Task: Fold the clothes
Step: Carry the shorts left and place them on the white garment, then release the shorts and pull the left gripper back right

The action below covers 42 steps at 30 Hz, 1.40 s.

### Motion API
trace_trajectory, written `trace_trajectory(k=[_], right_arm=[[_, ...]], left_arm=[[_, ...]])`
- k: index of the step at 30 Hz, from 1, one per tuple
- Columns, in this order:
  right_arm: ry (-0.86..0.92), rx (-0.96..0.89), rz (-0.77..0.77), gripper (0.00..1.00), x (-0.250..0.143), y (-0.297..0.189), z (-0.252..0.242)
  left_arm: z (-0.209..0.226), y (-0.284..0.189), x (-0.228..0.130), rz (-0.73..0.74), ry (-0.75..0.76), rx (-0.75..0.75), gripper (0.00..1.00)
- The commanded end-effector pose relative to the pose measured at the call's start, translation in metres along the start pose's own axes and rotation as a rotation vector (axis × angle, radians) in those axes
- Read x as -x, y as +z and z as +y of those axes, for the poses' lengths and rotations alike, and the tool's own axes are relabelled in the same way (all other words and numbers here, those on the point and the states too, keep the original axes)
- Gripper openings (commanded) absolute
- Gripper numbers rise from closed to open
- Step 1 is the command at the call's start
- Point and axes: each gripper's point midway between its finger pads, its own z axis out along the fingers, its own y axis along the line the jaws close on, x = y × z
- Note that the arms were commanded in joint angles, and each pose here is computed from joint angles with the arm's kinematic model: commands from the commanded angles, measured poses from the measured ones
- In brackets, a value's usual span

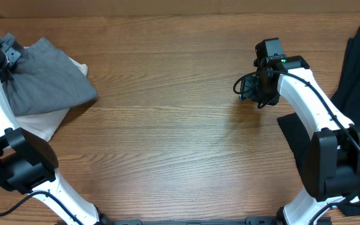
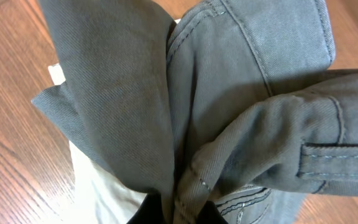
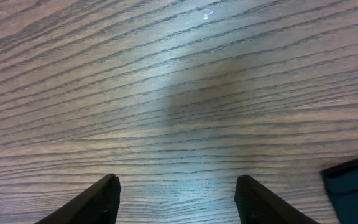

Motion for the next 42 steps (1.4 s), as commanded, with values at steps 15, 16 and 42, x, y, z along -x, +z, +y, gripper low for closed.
trace_trajectory(k=[15, 16, 42], right_arm=[[0.005, 0.009, -0.026, 0.64, 0.009, -0.005, 0.002], [0.005, 0.009, -0.026, 0.64, 0.009, -0.005, 0.002], [-0.022, 0.234, -0.144, 1.00, 0.041, -0.013, 0.044]], left_arm=[[0.056, 0.020, 0.005, 0.008, 0.012, 0.221, 0.17], [0.056, 0.020, 0.004, 0.011, 0.013, 0.223, 0.32], [-0.152, -0.035, -0.171, 0.298, 0.774, -0.347, 1.00]])
